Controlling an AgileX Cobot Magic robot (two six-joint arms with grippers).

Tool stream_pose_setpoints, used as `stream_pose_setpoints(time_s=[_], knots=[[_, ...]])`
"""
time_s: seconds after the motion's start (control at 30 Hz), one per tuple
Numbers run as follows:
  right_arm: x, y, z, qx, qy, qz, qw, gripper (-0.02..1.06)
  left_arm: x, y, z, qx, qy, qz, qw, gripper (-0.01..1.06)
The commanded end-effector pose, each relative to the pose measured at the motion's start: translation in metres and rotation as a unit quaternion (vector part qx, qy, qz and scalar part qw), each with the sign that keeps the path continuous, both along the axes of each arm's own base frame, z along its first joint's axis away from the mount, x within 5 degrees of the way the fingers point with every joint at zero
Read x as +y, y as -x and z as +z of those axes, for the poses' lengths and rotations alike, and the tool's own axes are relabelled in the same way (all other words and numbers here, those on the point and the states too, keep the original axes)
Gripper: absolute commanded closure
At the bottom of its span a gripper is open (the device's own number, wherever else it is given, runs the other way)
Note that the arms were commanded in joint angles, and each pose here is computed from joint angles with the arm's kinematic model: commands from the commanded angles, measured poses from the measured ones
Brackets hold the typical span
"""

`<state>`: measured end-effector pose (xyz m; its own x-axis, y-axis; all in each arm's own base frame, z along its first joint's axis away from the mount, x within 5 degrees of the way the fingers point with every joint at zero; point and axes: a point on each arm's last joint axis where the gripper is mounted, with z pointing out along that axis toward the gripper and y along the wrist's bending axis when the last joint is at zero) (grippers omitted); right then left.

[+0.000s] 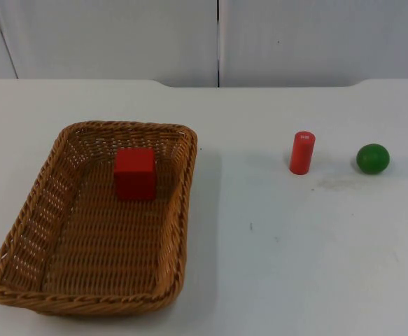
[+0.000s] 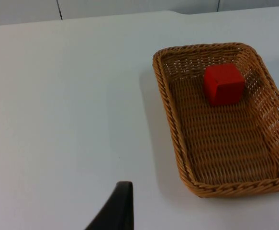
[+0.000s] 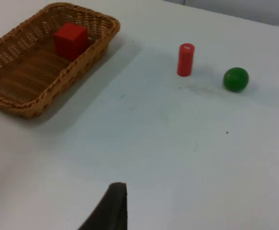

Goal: Pick up the basket with the left hand and place the object to the left of the red cylinder into the basket with the right hand.

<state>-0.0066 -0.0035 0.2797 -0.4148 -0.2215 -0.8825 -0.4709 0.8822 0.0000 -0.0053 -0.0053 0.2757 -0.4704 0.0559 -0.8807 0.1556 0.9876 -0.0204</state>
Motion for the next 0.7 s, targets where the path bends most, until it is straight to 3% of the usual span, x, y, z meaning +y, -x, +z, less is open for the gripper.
stream_pose_setpoints(time_s=[0.0, 0.33, 0.67], knots=[[0.0005, -0.0001, 0.0000, -0.007, 0.000, -0.025, 0.9996, -0.01, -0.0004, 0.0002, -0.0009, -0.001, 0.005, -0.003, 1.000, 0.00], [0.0020, 0.0005, 0.0000, -0.006, -0.001, -0.106, 0.9943, -0.01, -0.0004, 0.0002, -0.0009, -0.001, 0.005, -0.003, 1.000, 0.00], [0.0036, 0.0006, 0.0000, -0.007, -0.001, -0.213, 0.9770, -0.01, -0.0004, 0.0002, -0.0009, -0.001, 0.005, -0.003, 1.000, 0.00]])
